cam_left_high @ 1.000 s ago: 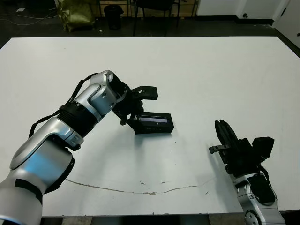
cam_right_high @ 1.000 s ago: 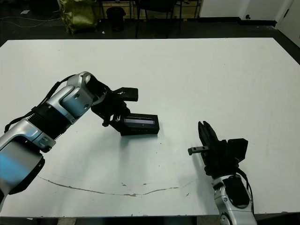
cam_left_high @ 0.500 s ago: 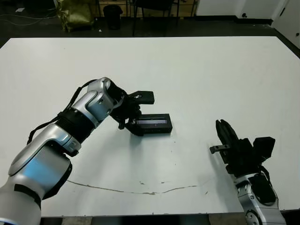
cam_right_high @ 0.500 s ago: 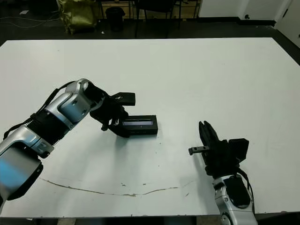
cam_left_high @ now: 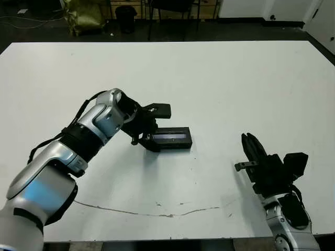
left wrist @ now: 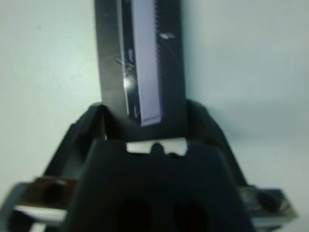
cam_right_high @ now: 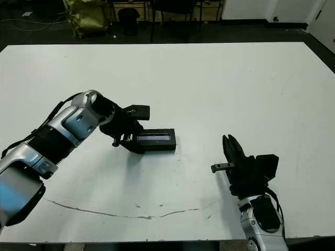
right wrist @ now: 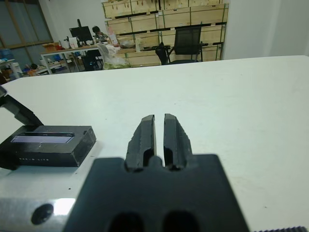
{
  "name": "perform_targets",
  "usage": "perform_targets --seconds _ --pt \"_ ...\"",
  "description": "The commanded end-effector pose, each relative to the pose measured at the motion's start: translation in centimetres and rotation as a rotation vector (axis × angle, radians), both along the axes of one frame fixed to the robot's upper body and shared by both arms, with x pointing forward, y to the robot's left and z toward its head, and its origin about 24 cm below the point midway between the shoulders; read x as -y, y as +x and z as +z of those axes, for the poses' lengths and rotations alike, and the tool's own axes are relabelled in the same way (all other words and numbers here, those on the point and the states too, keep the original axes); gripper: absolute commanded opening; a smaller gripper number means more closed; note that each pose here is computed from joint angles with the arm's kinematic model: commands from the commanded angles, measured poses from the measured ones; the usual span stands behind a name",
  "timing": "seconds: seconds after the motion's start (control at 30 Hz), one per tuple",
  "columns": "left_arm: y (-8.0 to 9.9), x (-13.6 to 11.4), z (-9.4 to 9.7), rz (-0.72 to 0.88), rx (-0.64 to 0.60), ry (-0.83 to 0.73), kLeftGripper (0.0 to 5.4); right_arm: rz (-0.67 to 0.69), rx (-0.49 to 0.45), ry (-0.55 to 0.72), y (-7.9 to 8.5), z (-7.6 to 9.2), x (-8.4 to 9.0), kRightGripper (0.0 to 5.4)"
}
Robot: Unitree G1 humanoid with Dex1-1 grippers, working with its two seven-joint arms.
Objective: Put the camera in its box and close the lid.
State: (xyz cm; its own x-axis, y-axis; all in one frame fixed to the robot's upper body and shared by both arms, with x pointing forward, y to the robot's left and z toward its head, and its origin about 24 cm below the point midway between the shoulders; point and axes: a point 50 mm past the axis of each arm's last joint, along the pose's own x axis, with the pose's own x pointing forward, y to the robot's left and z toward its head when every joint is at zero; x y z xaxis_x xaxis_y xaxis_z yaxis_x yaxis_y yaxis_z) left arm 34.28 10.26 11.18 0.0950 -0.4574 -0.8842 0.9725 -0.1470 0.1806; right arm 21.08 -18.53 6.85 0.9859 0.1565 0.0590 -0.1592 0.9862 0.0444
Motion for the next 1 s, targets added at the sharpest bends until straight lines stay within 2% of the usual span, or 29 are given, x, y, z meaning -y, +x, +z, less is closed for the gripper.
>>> perform_targets --seconds 0.03,0.23,0.53,0.73,0.8,0.87,1.0 --pt "-0.9 -2.1 -3.3 0.037 -0.104 0.119 4.03 -0.002 -0.025 0.001 -0.2 -0.6 0.4 0.00" --pt "-1.0 -2.5 -3.4 0.051 -0.089 0.129 5.38 -0.005 -0.027 -0.009 -0.3 -0.6 0.5 0.00" --pt "-1.3 -4.1 -3.9 0.009 -0.016 0.194 5.38 -0.006 -0.033 0.017 -0.3 -0.7 0.3 0.00" --pt "-1.3 -7.8 -4.7 0.093 0.029 0.284 5.38 -0.009 -0.038 0.019 -0.4 -0.7 0.5 0.00" --pt "-0.9 -9.4 -4.7 0.174 0.058 0.289 5.38 -0.011 -0.044 0.012 -0.4 -0.7 0.5 0.00" --pt "-0.3 -11.0 -4.4 0.321 0.060 0.270 5.38 -0.007 -0.042 0.004 -0.4 -0.7 0.5 0.00" --pt "0.5 -13.5 -2.6 0.468 0.209 0.193 5.29 0.005 -0.029 -0.006 -0.2 -0.6 0.4 0.00"
